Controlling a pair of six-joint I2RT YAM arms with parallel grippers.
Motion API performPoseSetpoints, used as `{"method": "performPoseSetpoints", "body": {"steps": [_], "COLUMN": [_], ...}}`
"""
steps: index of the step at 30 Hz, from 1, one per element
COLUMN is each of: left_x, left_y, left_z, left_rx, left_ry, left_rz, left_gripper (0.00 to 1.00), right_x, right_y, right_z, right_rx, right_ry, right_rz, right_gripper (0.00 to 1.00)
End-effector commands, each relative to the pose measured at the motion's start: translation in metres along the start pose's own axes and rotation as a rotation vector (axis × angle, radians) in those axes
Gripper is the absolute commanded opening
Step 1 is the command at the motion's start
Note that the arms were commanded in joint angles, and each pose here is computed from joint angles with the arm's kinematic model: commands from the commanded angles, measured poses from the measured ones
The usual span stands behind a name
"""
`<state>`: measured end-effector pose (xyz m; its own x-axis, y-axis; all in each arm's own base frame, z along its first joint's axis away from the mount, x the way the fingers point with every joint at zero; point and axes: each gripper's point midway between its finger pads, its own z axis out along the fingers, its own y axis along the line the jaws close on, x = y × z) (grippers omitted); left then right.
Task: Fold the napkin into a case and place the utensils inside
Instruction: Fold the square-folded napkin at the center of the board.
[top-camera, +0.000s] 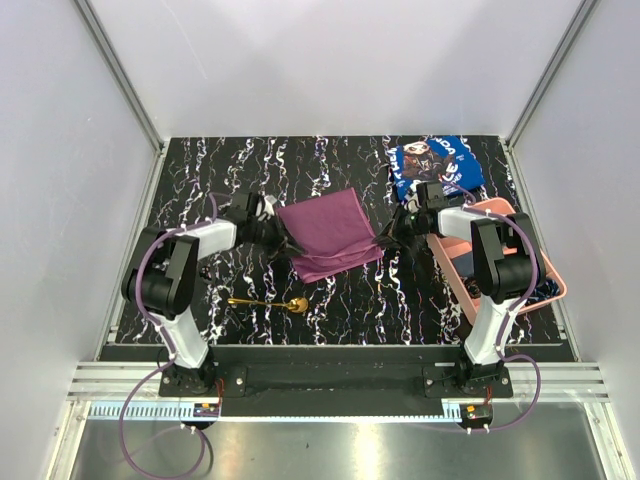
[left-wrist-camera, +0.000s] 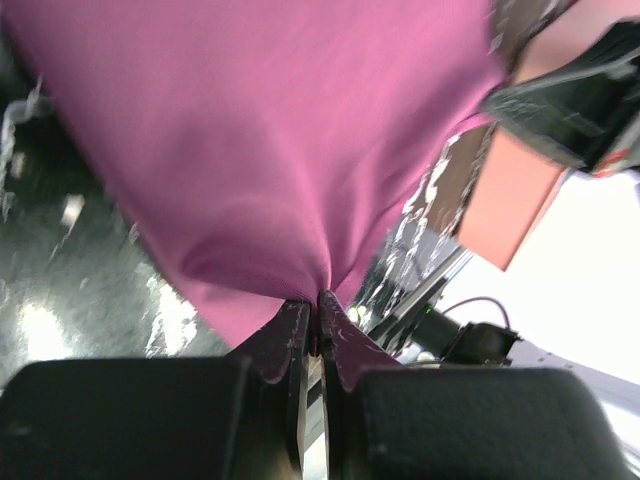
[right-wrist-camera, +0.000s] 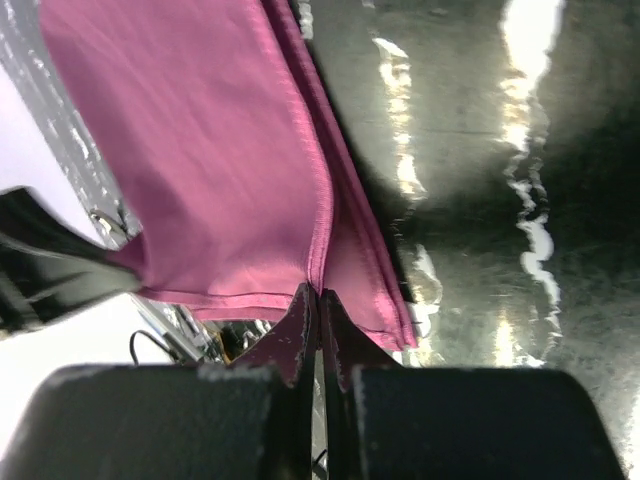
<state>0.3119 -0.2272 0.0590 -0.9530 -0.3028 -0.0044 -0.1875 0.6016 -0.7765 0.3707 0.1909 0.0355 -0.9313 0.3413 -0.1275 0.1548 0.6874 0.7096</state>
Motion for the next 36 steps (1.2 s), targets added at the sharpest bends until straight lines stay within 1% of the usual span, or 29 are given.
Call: {"method": "performPoseSetpoints", "body": {"steps": [1,2,3,4,5,7,10,14,16,17,19,21,25,29,31,32,36], "left_x": [-0.039,-0.042,-0.053,-0.054,-0.057,-0.065,-0.066,-0.05,-0.039,-0.029,-0.022,-0.015,-0.023,-0.04,-0.047,-0.048,-0.043], "left_y": [-0.037,-0.038,-0.052,-0.047,-0.05,-0.058,-0.066,-0.067,-0.067,-0.058,-0.06,-0.055,-0.077,-0.104,-0.115,-0.117,-0.115], "left_z": [-0.002,-0.001,-0.003,0.001,0.001,-0.003,-0.011,-0.019,-0.024,-0.023,-0.029,-0.032,-0.045,-0.054,-0.057,-0.057,-0.058], "left_rx": [0.068,0.067,0.084,0.065,0.069,0.058,0.059,0.066,0.064,0.052,0.061,0.055,0.092,0.13,0.142,0.147,0.145], "left_ry": [-0.045,-0.039,-0.048,-0.026,-0.027,-0.035,-0.056,-0.043,-0.043,-0.029,-0.041,-0.039,-0.084,-0.123,-0.131,-0.128,-0.124], "left_rz": [0.065,0.081,0.111,0.097,0.125,0.149,0.191,0.196,0.199,0.179,0.187,0.169,0.197,0.224,0.237,0.233,0.225], "left_gripper": [0.08,0.08,0.08,0.08,0.07,0.07,0.08,0.08,0.08,0.08,0.08,0.08,0.08,0.08,0.08,0.08,0.08], "right_x": [0.005,0.013,0.017,0.012,0.02,0.025,0.025,0.007,0.003,-0.005,-0.007,-0.015,-0.02,-0.035,-0.042,-0.048,-0.052], "right_y": [-0.004,-0.008,-0.008,0.002,-0.001,0.013,0.024,0.042,0.045,0.055,0.057,0.066,0.08,0.102,0.103,0.111,0.111], "right_z": [-0.007,-0.007,-0.008,-0.013,-0.014,-0.017,-0.022,-0.033,-0.037,-0.042,-0.044,-0.049,-0.058,-0.073,-0.078,-0.083,-0.085], "right_rx": [0.034,0.048,0.044,0.016,0.022,0.001,-0.013,-0.021,-0.01,-0.023,-0.018,-0.031,-0.047,-0.062,-0.055,-0.067,-0.06], "right_ry": [-0.053,-0.05,-0.059,-0.106,-0.11,-0.129,-0.124,-0.168,-0.164,-0.179,-0.159,-0.166,-0.161,-0.197,-0.208,-0.219,-0.206], "right_rz": [0.002,0.036,0.046,0.033,0.06,0.031,0.011,-0.058,-0.073,-0.105,-0.111,-0.141,-0.166,-0.216,-0.215,-0.235,-0.243], "right_gripper": [0.0,0.0,0.0,0.0,0.0,0.0,0.0,0.0,0.0,0.0,0.0,0.0,0.0,0.0,0.0,0.0,0.0]}}
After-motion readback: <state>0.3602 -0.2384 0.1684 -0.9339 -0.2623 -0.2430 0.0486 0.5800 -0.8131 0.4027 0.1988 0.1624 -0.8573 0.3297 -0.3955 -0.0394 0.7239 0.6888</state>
